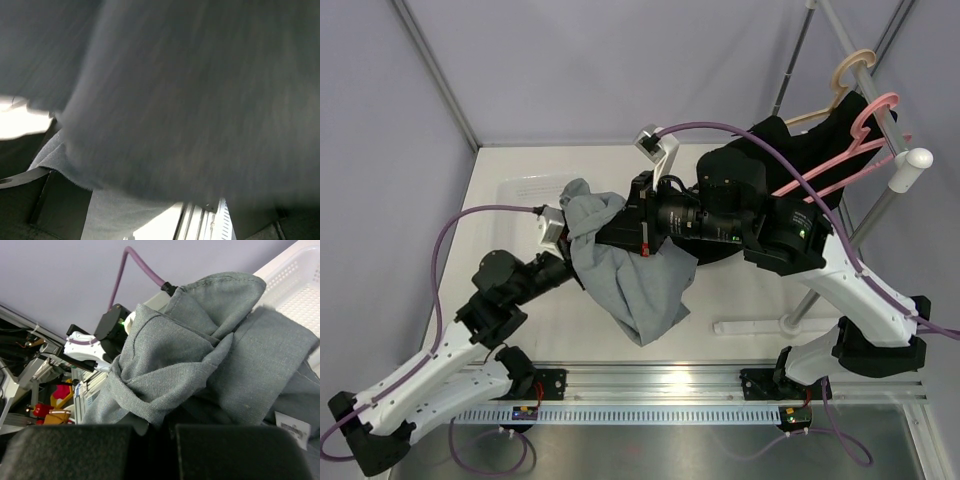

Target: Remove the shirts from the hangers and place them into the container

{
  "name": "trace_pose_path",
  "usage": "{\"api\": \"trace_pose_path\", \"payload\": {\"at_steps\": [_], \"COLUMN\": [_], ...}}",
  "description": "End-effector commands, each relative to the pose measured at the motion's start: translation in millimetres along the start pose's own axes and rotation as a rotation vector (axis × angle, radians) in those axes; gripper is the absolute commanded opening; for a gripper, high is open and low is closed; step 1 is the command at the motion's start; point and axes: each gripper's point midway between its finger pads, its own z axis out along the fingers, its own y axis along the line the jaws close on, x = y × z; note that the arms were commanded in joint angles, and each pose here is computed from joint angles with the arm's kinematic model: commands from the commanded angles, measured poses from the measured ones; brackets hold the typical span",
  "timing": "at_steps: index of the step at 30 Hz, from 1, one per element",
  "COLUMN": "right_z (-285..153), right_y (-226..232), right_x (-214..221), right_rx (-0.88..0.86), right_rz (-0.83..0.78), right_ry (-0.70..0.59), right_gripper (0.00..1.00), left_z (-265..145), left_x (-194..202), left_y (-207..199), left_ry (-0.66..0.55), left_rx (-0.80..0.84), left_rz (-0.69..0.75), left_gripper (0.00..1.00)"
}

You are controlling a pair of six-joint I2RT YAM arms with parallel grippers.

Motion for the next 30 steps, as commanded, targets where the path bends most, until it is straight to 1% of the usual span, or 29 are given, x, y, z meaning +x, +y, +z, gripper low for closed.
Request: {"api": "trace_pose_path", "payload": {"at_steps": [1,3,4,5,6,7,8,9,10,11,12,13,14,15,16,18,19,20,21,22,23,24,25,26,27,28,29,30], "right_z": [-6.2,-10.3,-13.6,-14.6,-15.9,-19.8,-22.1,-25.5,-28.0,-30.0,-35.1,-40.8,-44.2,-50.6,-59.3,-73.9,-85.5,-92.7,-104.1,-109.7,-106.1,-107.5,-123.5,-115.3,-127.1,-126.9,-118.8,-120.8], "right_y": [32.9,34.3,35.1,33.5,32.2,32.0,29.4,27.3,26.1,25.8,24.8,25.5,20.1,21.7,19.6,18.5,19.2,19.8,20.7,19.8,12.1,6.8,3.6,-14.6,-22.2,-35.0,-52.0,-60.5], "right_x": [-22.1,-23.3,-23.3,-23.0,-21.9,-22.8,-25.3,-24.8,-24.5,-23.7,-22.4,-23.0,-19.6,-22.1,-26.3,-27.3,-30.1,-29.8,-28.5,-26.3,-14.6,-7.4,-7.6,13.0,16.5,23.0,45.2,53.0], "right_rx": [-0.141,-0.146,-0.147,-0.141,-0.134,-0.128,-0.109,-0.093,-0.083,-0.078,-0.068,-0.063,-0.031,-0.025,-0.001,0.022,0.029,0.029,0.026,0.027,0.043,0.057,0.072,0.121,0.152,0.201,0.244,0.273], "right_rz": [0.014,0.017,0.019,0.02,0.02,0.014,0.013,0.011,0.004,-0.003,-0.02,-0.03,-0.033,-0.05,-0.056,-0.068,-0.071,-0.071,-0.07,-0.069,-0.058,-0.054,-0.05,-0.043,-0.033,-0.033,-0.033,-0.025], "right_ry": [-0.064,-0.075,-0.079,-0.081,-0.079,-0.082,-0.094,-0.089,-0.086,-0.08,-0.069,-0.071,-0.061,-0.07,-0.09,-0.094,-0.111,-0.115,-0.124,-0.127,-0.103,-0.095,-0.129,-0.087,-0.114,-0.114,-0.065,-0.062], "right_gripper": [0.0,0.0,0.0,0.0,0.0,0.0,0.0,0.05,0.31,0.43,0.52,0.64,0.71,0.78,0.86,0.94,0.99,0.99,0.99,0.99,0.99,0.96,0.89,0.81,0.62,0.56,0.49,0.21], "left_z": [13.7,21.7,23.7,27.1,27.9,28.7,27.8,26.5,24.5,19.9,12.1,3.3,-3.5,-9.2,-15.8,-24.9,-31.1,-34.7,-37.7,-40.7,-42.6,-43.8,-46.6,-47.3,-51.0,-49.1,-51.9,-56.5], "left_x": [-31.2,-33.6,-35.1,-37.0,-39.3,-40.4,-49.4,-45.2,-48.0,-55.5,-58.3,-66.7,-71.6,-82.0,-92.6,-107.3,-123.5,-133.9,-154.9,-163.5,-174.0,-183.6,-204.2,-213.0,-223.0,-226.3,-242.8,-250.6], "left_y": [-30.5,-27.1,-25.4,-21.9,-18.6,-11.6,-3.4,5.5,11.8,30.6,39.7,59.3,69.7,75.4,84.3,93.5,99.7,101.4,101.8,103.5,103.3,103.1,98.9,97.5,99.0,102.9,97.7,102.2], "left_ry": [-0.116,-0.121,-0.124,-0.126,-0.133,-0.139,-0.168,-0.145,-0.151,-0.183,-0.169,-0.187,-0.181,-0.145,-0.153,-0.142,-0.145,-0.149,-0.161,-0.159,-0.167,-0.161,-0.184,-0.189,-0.186,-0.17,-0.198,-0.201], "left_rx": [0.177,0.17,0.162,0.144,0.122,0.083,0.025,-0.024,-0.065,-0.18,-0.248,-0.375,-0.452,-0.509,-0.577,-0.655,-0.721,-0.749,-0.776,-0.801,-0.819,-0.831,-0.844,-0.849,-0.868,-0.881,-0.884,-0.907], "left_rz": [0.069,0.075,0.086,0.087,0.086,0.08,0.084,0.091,0.098,0.095,0.121,0.133,0.144,0.199,0.23,0.314,0.34,0.365,0.419,0.442,0.46,0.501,0.522,0.54,0.585,0.604,0.618,0.635], "left_gripper": [0.99,0.98,0.89,0.51,0.32,0.01,0.0,0.0,0.0,0.0,0.0,0.0,0.0,0.0,0.0,0.0,0.0,0.0,0.0,0.0,0.0,0.0,0.0,0.0,0.0,0.0,0.0,0.0]}}
